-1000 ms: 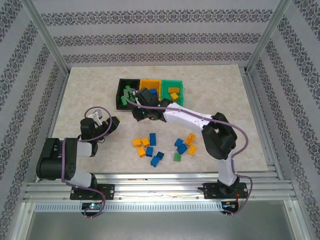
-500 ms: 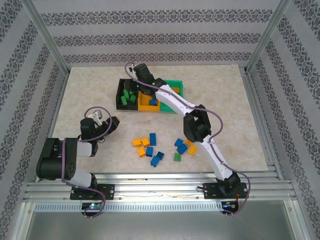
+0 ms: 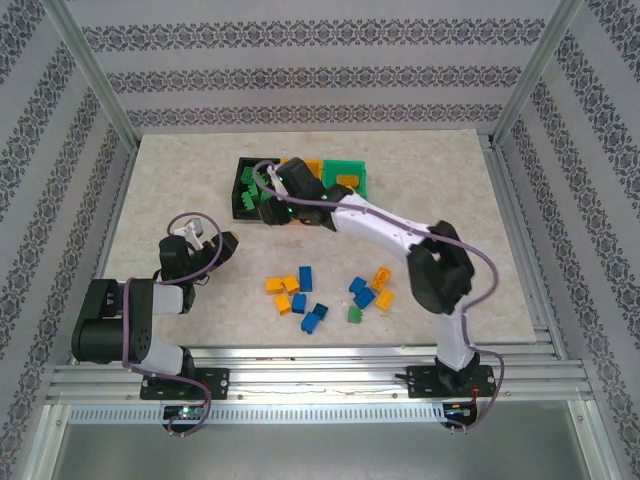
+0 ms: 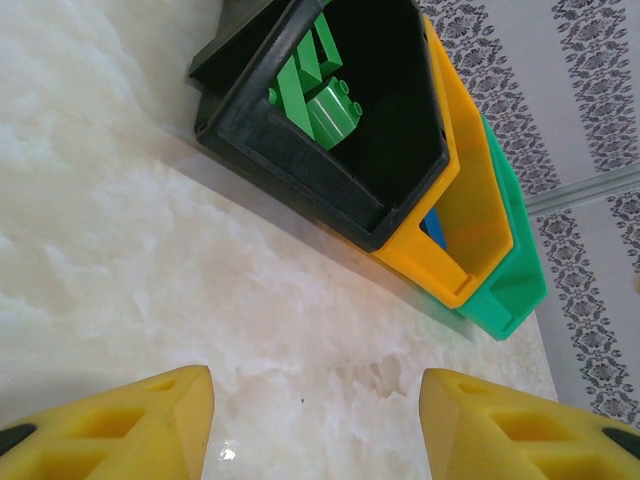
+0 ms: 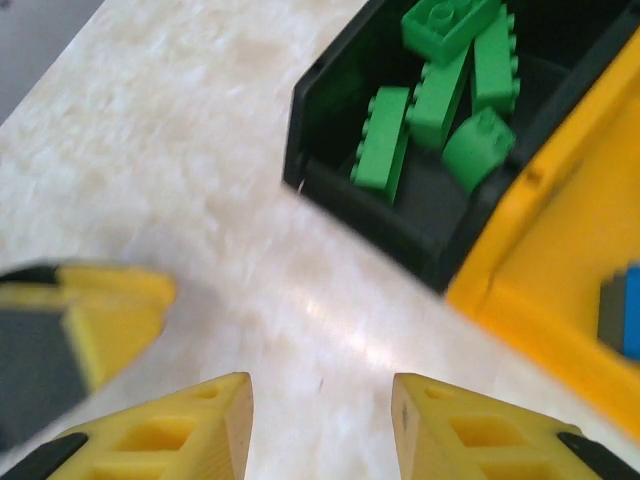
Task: Sort the legos into containers by color
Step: Pick up the lego from the bottom-center of the table.
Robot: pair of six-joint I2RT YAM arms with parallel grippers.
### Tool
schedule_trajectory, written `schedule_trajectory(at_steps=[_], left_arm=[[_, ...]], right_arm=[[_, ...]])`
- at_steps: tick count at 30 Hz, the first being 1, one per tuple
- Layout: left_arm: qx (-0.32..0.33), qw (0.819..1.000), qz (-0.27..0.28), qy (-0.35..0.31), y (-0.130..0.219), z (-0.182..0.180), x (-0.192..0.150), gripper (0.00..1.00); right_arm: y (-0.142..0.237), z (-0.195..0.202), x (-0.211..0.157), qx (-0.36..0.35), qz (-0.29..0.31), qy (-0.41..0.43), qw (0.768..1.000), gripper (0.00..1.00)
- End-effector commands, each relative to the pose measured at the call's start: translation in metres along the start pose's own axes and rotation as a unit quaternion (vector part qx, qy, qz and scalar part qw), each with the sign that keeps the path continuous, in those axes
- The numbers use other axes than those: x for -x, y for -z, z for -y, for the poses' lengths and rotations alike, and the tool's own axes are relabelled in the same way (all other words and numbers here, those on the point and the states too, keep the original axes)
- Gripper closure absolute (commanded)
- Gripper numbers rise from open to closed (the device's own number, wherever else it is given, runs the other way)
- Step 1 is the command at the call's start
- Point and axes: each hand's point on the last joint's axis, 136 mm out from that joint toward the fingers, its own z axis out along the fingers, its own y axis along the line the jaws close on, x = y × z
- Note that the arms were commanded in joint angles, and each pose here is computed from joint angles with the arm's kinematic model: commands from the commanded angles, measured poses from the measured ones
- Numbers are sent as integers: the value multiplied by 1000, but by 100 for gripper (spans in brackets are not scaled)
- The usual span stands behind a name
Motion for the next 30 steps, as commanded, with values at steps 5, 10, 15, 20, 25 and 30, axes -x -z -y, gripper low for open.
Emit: schedule_trajectory(at_steps=[5,10,15,20,25,30], left_arm=[[-16,1000,3,-5,1,5,4,44],[-18,1000,4,-5,2,6,4,43],[-18,1000,7,-5,3,6,4,43],[-18,1000,7,-6,2,5,4,43],[-21,1000,7,-3,2,5,3,43],[-28,1000,6,0,2,8,3,43]], right_arm=[[53,25,-94,-56,-47,-14,997,58],[87,39,-158,-93,-86,-45,991,58],[112,43,-203,-94,-106,-98,985,58],[126,47,-245,-100,-127,-144,976,58],[132,49,-270,-121,-145,-151,970,54],[126,52,-281,-142,-156,-146,967,48]])
